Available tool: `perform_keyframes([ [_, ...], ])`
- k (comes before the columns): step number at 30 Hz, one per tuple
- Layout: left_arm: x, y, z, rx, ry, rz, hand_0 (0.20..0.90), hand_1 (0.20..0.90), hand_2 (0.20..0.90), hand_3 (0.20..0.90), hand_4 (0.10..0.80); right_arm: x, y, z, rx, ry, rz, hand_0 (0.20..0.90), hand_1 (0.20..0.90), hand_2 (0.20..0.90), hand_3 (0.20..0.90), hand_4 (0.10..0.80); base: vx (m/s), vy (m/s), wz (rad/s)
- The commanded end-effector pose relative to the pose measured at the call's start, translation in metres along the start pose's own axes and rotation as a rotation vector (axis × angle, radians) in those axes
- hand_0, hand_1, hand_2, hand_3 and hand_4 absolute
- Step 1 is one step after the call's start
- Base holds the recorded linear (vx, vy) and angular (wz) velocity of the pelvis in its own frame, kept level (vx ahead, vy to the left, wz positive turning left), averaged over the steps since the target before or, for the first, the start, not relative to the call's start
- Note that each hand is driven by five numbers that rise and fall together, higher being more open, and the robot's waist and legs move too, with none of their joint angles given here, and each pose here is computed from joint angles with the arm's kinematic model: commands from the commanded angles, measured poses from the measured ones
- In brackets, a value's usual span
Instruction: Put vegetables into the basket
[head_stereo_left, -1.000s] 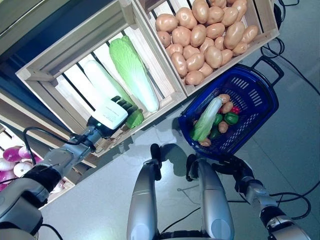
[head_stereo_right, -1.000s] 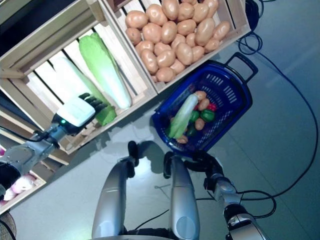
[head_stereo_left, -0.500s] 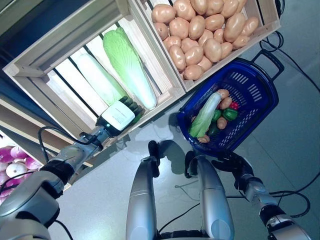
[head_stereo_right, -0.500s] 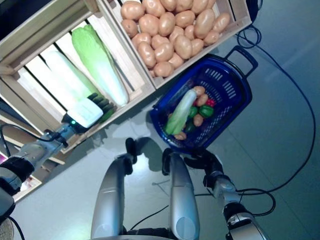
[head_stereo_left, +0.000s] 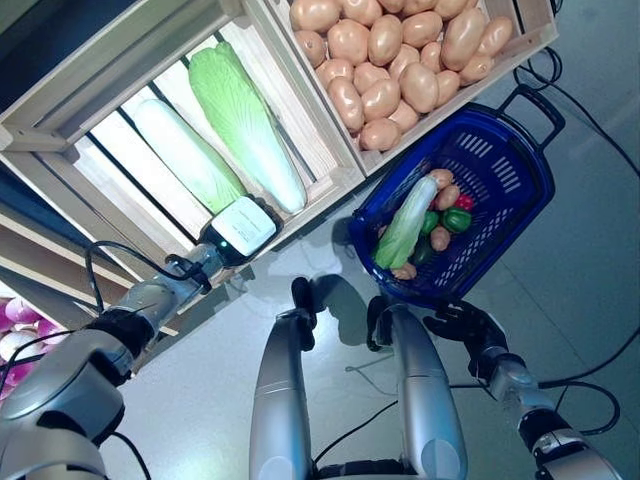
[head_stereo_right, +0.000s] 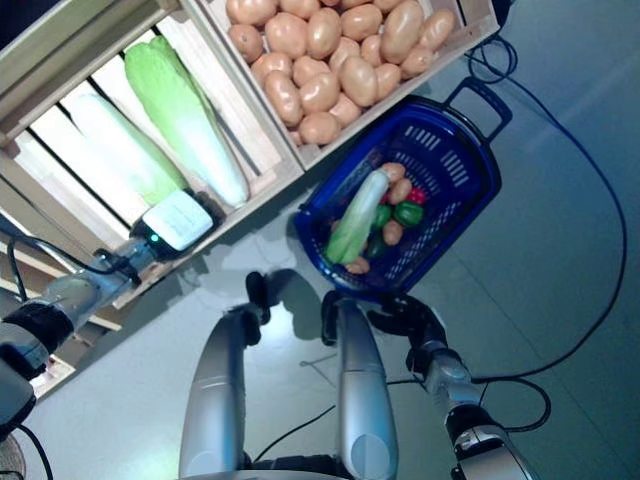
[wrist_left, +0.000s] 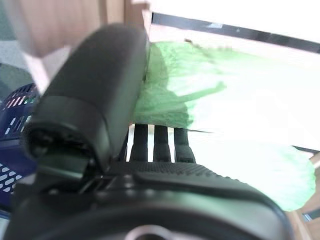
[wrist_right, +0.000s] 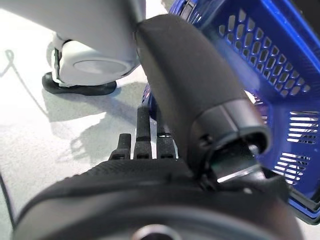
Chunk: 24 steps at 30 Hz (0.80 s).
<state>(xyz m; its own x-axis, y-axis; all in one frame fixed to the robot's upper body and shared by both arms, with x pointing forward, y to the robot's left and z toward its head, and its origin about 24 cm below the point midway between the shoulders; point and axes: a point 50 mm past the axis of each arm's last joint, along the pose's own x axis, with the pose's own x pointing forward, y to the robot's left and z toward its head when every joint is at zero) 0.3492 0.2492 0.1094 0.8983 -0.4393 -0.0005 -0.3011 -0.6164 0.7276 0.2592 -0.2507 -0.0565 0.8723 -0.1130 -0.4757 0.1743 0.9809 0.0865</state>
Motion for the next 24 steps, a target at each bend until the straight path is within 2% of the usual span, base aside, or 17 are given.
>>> perform_keyframes([
  [1, 0.001, 0.019, -0.035, 0.043, 0.135, 0.068, 0.300, 0.300, 0.300, 0.300, 0.400, -0.014, -0.029, -0.010, 0.028, 0.004, -0.087, 0.900, 0.900, 0.900, 0.900, 0.800, 0.000, 0.000, 0.00],
  [7, 0.003, 0.023, -0.038, 0.032, 0.136, 0.079, 0.300, 0.300, 0.300, 0.300, 0.400, -0.013, -0.027, -0.009, 0.028, -0.006, -0.084, 0.900, 0.900, 0.900, 0.900, 0.800, 0.000, 0.000, 0.00],
  [12, -0.001, 0.027, -0.043, -0.101, 0.239, 0.147, 0.300, 0.300, 0.300, 0.300, 0.400, -0.013, -0.023, -0.012, 0.030, -0.003, -0.076, 0.900, 0.900, 0.900, 0.900, 0.800, -0.011, -0.020, 0.02],
  [18, -0.012, 0.037, -0.056, -0.320, 0.389, 0.344, 0.300, 0.300, 0.300, 0.300, 0.400, -0.016, -0.016, -0.019, 0.020, 0.003, -0.073, 0.900, 0.900, 0.900, 0.900, 0.800, 0.018, -0.058, 0.06],
  [19, -0.017, 0.036, -0.056, -0.421, 0.442, 0.396, 0.300, 0.300, 0.300, 0.300, 0.400, -0.017, -0.012, -0.021, 0.003, -0.004, -0.067, 0.900, 0.900, 0.900, 0.900, 0.800, 0.039, -0.049, 0.02],
  [24, -0.034, 0.026, -0.035, -0.680, 0.549, 0.514, 0.300, 0.300, 0.300, 0.300, 0.400, -0.023, -0.007, -0.029, -0.005, -0.013, -0.079, 0.900, 0.900, 0.900, 0.900, 0.800, 0.077, -0.060, -0.02],
])
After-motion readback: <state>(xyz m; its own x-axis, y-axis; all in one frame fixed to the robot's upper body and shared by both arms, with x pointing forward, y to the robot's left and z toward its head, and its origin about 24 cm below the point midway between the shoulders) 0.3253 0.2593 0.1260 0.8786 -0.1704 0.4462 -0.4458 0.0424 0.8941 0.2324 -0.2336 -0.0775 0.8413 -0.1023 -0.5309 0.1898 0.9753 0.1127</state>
